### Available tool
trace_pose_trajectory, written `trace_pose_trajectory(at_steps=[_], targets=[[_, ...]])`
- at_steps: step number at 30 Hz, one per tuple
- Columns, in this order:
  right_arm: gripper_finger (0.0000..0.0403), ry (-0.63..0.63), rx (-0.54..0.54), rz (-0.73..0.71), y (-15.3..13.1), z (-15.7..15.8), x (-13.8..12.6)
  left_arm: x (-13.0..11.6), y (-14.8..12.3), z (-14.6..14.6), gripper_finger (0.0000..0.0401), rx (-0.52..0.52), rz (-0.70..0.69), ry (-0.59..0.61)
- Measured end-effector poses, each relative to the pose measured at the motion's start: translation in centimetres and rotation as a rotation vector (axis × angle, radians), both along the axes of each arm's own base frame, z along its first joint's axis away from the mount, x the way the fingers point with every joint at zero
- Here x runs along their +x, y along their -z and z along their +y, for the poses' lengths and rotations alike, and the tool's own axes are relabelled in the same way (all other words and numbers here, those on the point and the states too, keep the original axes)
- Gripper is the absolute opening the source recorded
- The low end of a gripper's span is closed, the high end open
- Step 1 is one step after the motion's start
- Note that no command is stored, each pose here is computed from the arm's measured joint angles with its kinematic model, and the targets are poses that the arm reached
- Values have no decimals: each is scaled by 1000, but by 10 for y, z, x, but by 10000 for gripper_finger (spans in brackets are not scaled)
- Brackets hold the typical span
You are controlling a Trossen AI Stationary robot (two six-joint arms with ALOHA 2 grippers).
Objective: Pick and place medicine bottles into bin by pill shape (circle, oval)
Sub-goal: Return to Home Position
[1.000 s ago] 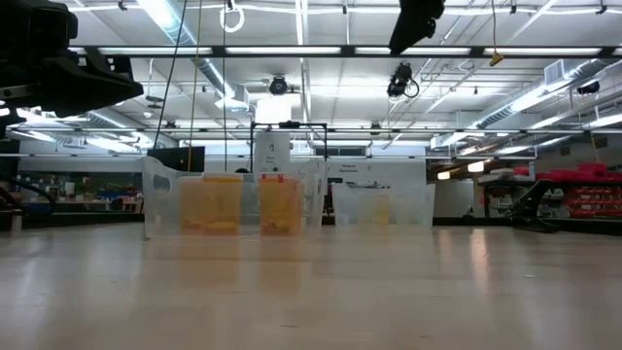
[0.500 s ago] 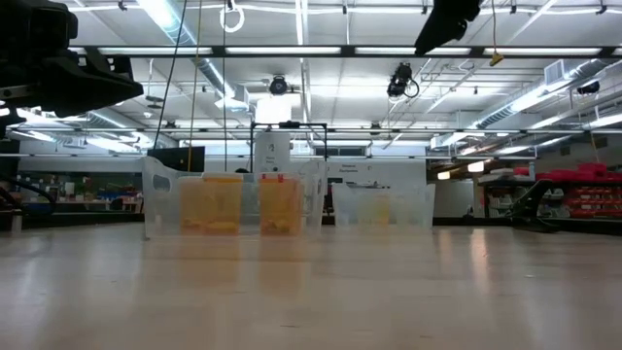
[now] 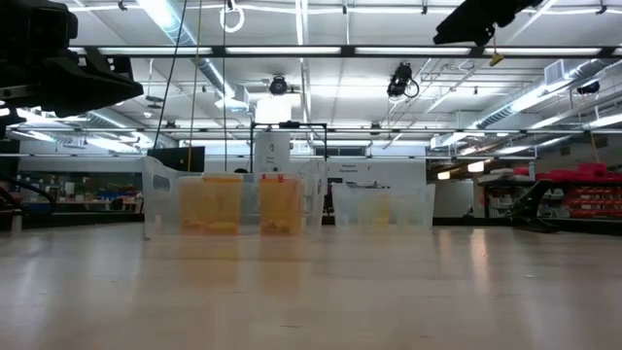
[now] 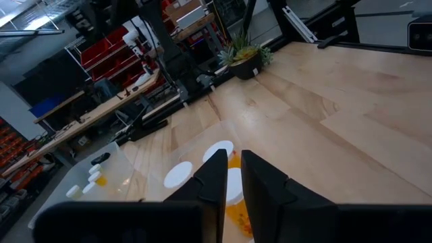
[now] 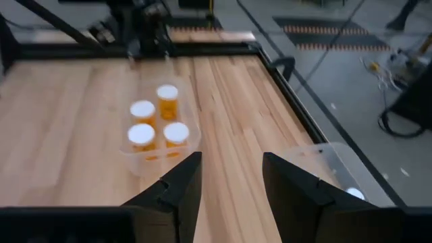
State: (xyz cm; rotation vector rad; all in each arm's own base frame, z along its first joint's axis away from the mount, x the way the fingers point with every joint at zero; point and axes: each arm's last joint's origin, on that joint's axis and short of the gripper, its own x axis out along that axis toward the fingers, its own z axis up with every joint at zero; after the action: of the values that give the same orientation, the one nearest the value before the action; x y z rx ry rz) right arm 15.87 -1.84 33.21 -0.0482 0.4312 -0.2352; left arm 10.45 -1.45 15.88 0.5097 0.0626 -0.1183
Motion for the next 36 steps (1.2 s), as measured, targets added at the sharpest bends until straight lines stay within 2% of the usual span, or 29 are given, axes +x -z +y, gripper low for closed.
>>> trace_pose_trajectory(at_steps=[10,18,26,36], targets=[[162,-53,-3,-172,13,9,-29,0,0,0,61,0,1,0],[162,-61,-9,-245,27,10,-36,0,0,0,52,0,1,0],[162,-122,1,-339,49,12,-40,0,0,0,56,0,0,0],[162,-123,8,-369,80,13,-44,0,0,0,52,0,0,0]])
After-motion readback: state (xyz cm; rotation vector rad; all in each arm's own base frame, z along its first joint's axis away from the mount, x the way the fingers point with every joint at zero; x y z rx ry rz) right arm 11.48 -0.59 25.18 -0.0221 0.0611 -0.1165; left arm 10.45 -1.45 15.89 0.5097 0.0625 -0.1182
